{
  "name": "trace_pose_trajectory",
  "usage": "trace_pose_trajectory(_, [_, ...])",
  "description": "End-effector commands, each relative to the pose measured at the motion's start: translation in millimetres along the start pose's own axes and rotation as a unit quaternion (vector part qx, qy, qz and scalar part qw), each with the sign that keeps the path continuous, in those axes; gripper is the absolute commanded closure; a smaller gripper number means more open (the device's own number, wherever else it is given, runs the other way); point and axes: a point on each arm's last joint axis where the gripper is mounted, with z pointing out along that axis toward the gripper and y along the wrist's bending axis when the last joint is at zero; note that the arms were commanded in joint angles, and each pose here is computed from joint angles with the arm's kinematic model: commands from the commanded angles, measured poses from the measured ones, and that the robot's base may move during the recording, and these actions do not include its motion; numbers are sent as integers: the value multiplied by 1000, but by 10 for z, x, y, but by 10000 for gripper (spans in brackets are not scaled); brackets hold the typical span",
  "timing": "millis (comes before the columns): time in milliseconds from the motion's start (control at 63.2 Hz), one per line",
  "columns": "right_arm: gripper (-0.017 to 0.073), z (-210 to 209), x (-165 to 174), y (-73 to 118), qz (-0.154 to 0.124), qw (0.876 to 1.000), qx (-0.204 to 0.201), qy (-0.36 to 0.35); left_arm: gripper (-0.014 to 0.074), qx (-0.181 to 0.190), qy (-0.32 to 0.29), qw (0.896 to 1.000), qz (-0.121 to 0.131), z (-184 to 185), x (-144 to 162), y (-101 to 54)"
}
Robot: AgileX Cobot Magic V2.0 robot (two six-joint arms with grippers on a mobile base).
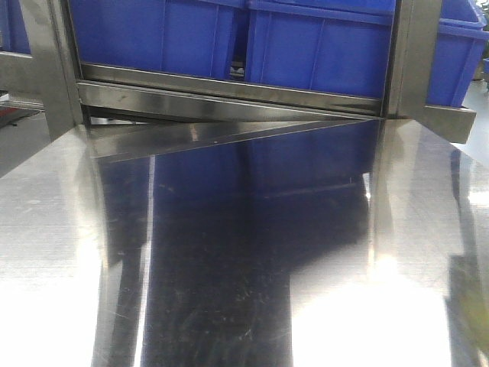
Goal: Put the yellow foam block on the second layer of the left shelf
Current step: 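Lift the yellow foam cube off the table with the right gripper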
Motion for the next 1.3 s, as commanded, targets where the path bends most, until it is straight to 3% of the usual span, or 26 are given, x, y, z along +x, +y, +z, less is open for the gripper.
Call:
trace_pose_trajectory(0, [255,-265,24,-45,-22,996,-1,-90,457,10,-28,1000,-6,11,12,-13])
trace_pose_trajectory(111, [255,-486,231,-70,-37,990,-3,-138,457,10,-28,1000,-6,11,12,-13])
trace_pose_trajectory(332, [255,-936,474,-112,-31,970,-6,-239,457,10,-28,1000,-6,11,12,-13])
trace_pose_trajectory(823, [255,-1784,959,-204,-27,889,0,-457,457,10,-28,1000,-6,11,12,-13])
trace_pose_trajectory(886, [255,-1811,988,-208,-27,885,0,-464,457,10,-28,1000,-6,11,12,-13])
trace_pose_trajectory(1282, [255,-1784,1007,-213,-26,894,-1,-448,457,10,-28,1000,-6,11,12,-13])
